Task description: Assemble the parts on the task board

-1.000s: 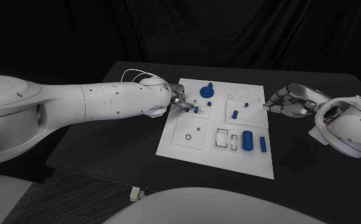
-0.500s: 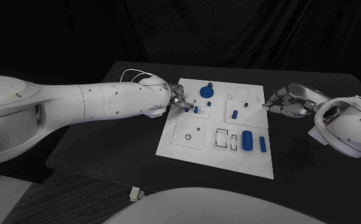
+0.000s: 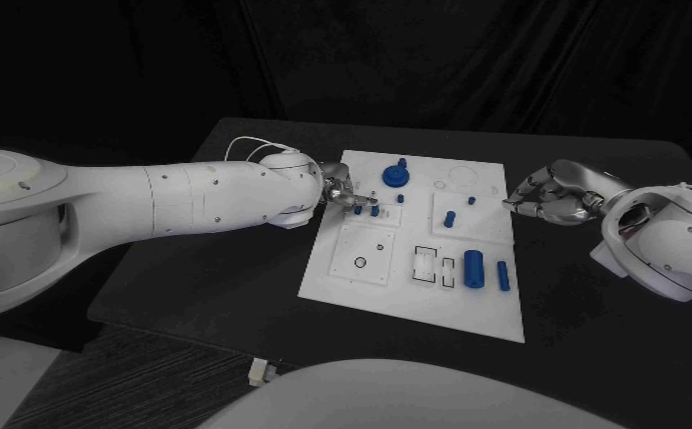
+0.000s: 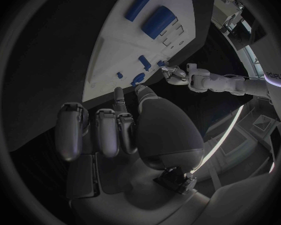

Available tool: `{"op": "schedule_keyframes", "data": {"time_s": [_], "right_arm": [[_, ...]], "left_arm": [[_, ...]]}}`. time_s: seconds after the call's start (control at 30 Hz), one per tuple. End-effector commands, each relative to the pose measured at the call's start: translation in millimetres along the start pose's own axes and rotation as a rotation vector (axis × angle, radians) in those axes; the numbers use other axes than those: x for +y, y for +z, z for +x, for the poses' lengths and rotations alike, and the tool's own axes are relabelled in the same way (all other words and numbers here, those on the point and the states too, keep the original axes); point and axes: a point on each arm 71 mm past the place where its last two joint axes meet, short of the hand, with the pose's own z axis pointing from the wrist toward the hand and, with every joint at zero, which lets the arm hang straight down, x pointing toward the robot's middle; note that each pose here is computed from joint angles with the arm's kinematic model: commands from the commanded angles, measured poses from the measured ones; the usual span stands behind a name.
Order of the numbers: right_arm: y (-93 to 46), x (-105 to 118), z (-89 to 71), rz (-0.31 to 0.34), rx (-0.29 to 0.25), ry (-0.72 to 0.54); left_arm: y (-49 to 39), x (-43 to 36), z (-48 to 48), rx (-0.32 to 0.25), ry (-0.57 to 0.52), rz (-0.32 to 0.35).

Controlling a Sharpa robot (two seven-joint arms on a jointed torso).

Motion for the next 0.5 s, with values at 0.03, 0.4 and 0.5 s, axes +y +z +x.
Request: {"op": "schedule_keyframes", "data": {"time_s": [0.03, 0.4, 0.5], "right_arm": [[-0.2, -2, 0.9, 0.017, 0.002, -0.001], [-0.1, -3, 0.8, 0.021, 0.004, -0.002], [0.0, -3, 0.8, 0.022, 0.005, -0.002]], "left_arm": [[-2.4, -2.0, -3.3, -0.059, -0.030, 0.066], [-15.8, -3.1, -45.7, -0.187, -0.072, 0.148], [-18.7, -4.6, -62.8, -0.212, -0.069, 0.155]]}}
